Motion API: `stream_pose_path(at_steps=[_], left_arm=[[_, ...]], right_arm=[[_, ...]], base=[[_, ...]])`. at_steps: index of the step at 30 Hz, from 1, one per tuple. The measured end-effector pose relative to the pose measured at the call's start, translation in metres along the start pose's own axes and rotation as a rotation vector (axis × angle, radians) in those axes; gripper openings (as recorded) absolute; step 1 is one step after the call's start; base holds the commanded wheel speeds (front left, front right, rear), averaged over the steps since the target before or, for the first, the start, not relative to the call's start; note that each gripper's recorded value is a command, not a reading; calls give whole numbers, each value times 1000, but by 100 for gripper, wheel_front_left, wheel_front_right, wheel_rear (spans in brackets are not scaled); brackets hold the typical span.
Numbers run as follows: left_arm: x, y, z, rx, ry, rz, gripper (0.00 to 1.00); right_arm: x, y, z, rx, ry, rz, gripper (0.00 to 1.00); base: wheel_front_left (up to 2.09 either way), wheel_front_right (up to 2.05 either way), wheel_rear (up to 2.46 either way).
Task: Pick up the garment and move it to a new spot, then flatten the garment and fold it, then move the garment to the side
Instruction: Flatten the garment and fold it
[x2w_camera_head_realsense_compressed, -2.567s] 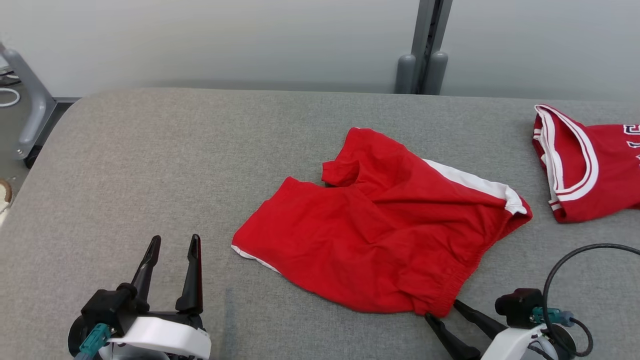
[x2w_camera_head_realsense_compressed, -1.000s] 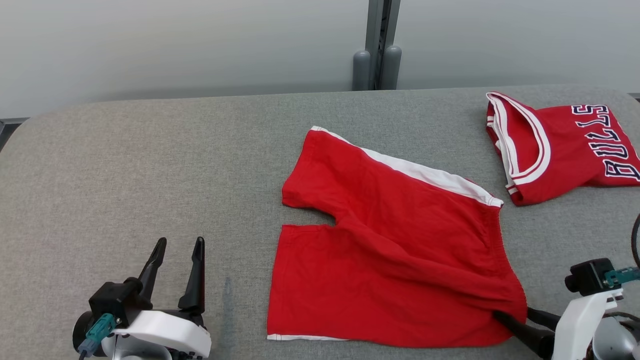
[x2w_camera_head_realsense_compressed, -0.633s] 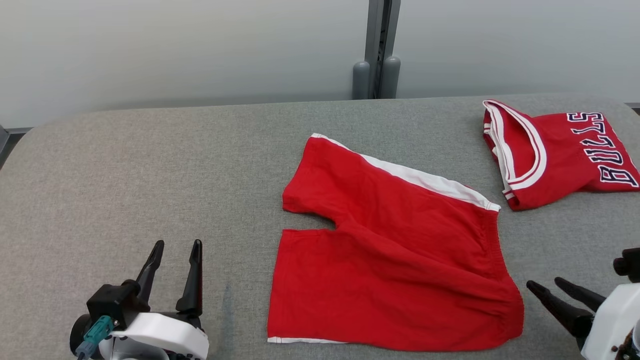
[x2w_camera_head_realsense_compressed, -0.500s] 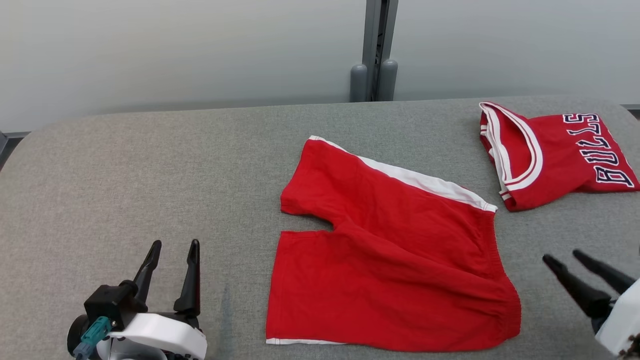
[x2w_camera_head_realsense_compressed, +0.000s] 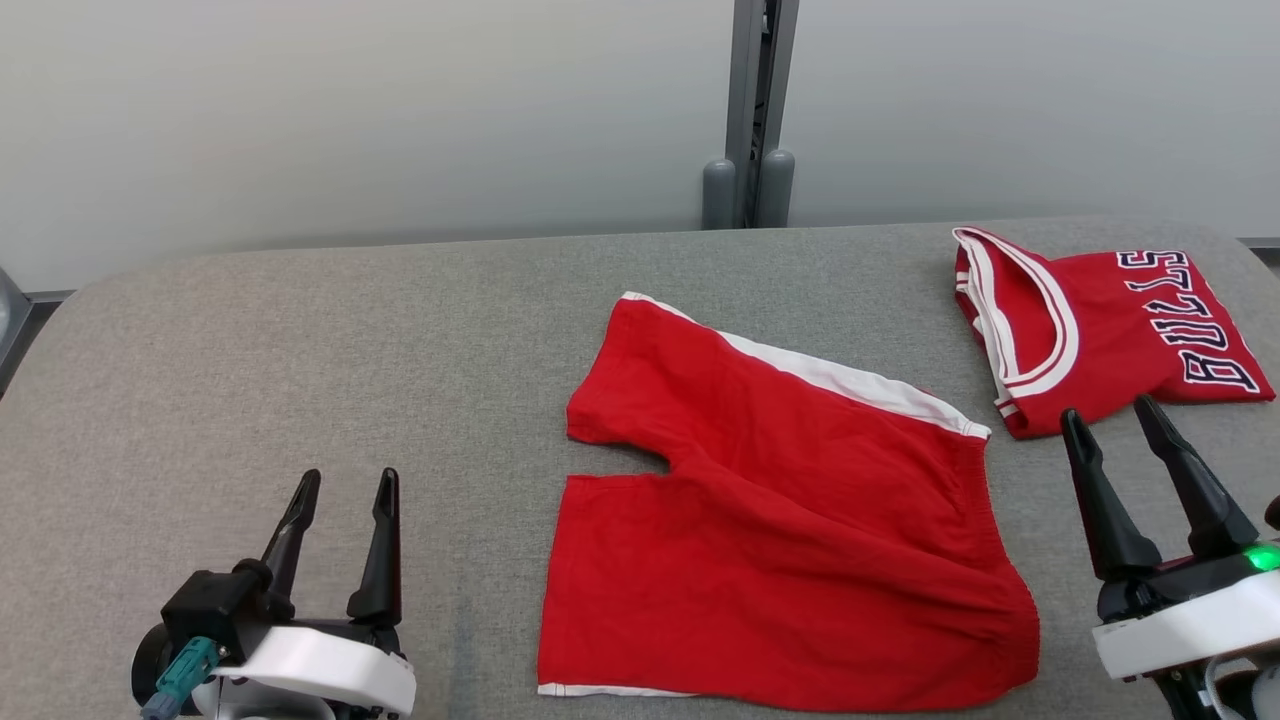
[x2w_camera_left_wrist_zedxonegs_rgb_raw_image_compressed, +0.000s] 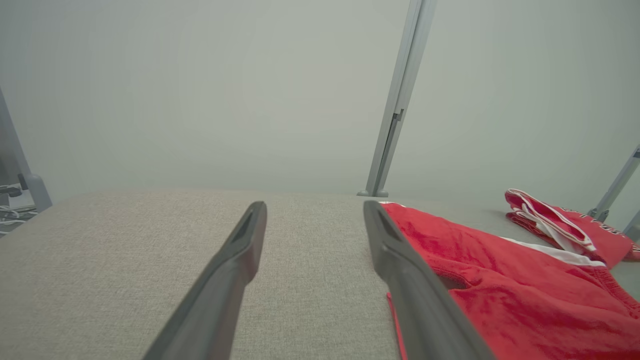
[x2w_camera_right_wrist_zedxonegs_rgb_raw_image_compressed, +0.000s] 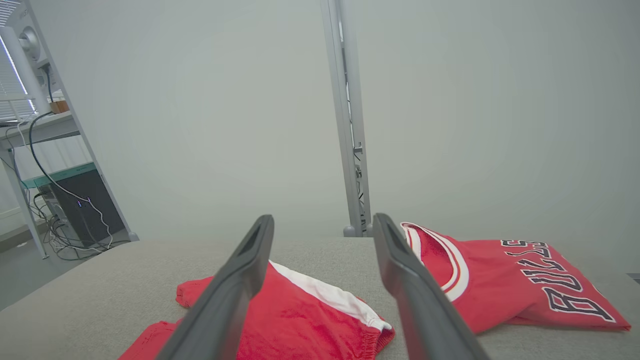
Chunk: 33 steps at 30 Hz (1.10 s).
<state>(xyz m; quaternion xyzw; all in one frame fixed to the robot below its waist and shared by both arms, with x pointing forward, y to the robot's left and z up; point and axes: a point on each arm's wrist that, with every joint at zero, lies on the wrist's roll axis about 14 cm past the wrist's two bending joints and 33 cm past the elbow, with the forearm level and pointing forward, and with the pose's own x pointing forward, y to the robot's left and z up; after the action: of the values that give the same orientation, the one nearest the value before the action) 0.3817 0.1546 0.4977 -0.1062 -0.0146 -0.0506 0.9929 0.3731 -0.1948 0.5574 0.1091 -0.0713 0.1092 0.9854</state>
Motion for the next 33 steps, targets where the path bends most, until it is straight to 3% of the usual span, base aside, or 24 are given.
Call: stream_pose_path(at_steps=[5,11,28,33], left_arm=[[-1,5,9,5,-31,22,100],[-6,9,7,-3,-28,46,100],[-8,9,5,-6,-29,47,100],[-9,-3,-12,-32,40,10,100]], right_arm=[[7,12,-7,-1,-42,-7,100],[11,-3,-10,-53,-53,-81,100],[11,3,-15,-52,-47,-83,100],[5,-6,-22,-28,-24,-108,100]], base=[[0,0,0],[0,0,0],[0,0,0],[0,0,0]])
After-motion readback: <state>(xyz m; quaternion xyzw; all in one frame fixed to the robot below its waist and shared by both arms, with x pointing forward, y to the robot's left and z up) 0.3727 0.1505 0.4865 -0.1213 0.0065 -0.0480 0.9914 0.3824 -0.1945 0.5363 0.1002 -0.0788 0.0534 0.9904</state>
